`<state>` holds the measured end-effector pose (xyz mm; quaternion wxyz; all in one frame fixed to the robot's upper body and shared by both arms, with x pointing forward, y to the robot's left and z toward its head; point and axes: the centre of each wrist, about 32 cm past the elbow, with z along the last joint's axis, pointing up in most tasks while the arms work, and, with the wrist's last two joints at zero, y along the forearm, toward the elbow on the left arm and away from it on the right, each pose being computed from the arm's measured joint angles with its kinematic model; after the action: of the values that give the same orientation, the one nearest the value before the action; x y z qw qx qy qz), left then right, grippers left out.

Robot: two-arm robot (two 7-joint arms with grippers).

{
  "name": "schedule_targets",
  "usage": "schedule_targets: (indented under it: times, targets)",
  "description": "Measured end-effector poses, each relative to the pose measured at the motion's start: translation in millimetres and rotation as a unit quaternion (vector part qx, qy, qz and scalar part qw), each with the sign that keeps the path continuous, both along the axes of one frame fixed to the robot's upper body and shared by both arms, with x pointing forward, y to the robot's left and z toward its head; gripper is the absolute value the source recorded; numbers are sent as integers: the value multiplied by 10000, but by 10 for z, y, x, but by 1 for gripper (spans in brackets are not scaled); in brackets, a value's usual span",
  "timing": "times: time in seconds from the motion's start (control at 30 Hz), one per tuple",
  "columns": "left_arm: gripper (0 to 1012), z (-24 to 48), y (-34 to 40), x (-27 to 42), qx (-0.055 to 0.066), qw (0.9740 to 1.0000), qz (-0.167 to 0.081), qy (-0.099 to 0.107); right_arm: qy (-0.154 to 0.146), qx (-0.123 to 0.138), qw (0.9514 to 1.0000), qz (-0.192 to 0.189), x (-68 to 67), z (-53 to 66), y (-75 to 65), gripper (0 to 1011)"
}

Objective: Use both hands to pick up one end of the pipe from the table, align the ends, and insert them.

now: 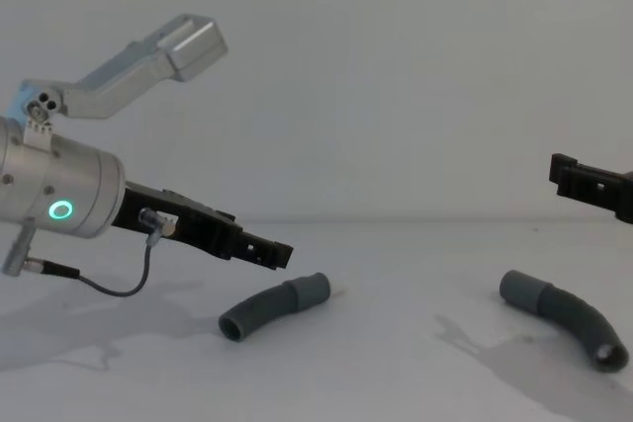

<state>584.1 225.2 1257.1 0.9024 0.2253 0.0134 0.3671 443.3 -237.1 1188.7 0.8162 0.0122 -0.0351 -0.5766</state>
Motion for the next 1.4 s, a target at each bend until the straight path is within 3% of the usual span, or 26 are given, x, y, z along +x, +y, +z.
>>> schedule_targets:
  times: [0.7, 1.4]
  targets:
    - [1001, -98, -84, 208, 65, 9994, -103, 333, 0, 0, 10000, 0, 0, 0, 0, 1001]
    - [1001, -189, -207, 301, 186, 9986, -173, 471, 0, 0, 10000, 0, 0, 0, 0, 1001]
